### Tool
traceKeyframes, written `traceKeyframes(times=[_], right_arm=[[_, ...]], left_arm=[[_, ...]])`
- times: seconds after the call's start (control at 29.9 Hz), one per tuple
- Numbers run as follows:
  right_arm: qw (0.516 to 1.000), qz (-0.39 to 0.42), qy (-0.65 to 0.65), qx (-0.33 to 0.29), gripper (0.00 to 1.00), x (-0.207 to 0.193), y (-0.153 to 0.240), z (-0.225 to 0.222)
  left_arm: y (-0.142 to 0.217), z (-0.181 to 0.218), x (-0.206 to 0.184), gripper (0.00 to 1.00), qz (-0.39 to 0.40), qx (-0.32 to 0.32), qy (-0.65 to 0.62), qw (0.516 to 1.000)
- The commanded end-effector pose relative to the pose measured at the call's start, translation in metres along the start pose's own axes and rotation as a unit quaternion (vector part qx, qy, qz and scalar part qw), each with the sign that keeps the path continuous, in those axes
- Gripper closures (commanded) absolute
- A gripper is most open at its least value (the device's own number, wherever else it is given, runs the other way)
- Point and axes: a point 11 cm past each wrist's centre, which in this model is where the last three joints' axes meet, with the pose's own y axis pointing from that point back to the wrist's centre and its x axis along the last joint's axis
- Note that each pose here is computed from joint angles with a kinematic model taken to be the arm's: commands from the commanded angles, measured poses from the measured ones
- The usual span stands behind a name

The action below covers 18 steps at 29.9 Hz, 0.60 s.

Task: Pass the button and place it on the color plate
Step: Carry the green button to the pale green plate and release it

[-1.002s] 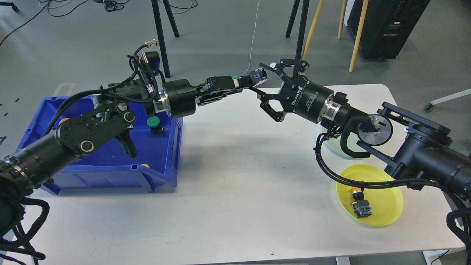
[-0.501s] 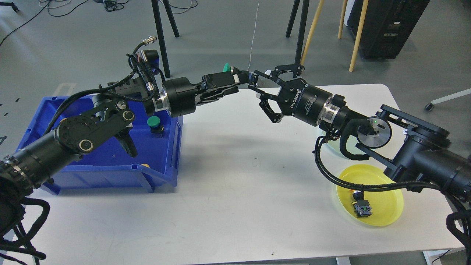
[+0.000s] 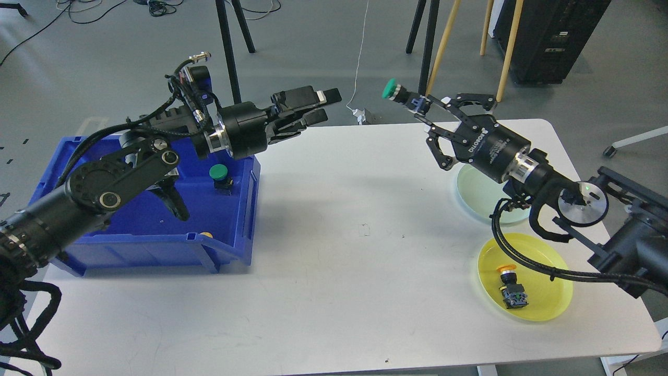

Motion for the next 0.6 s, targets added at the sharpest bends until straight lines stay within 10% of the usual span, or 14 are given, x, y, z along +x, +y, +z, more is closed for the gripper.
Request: traceKeyframes(times=[0.0,0.3,0.57], right_arm=[[0.996,0.065,-0.036,0.039,0.99,0.045,0.054,0.002],[0.921,0.361,-0.116,0.087,0.99,0.138,0.119,0.011],[0.914,0.397,-0.083,0.022,0.99,0.143,0.086,0.018]], left_arm=[[0.006,0.004,0.009,0.17,0.027,-0.020,0.040,0.999],[0.002,-0.003,-0.004,0.17,0.023,-0.025,0.062,0.997],[0.003,-0.006,-0.007,0.17,0.021,-0.024,0.066,0.997]])
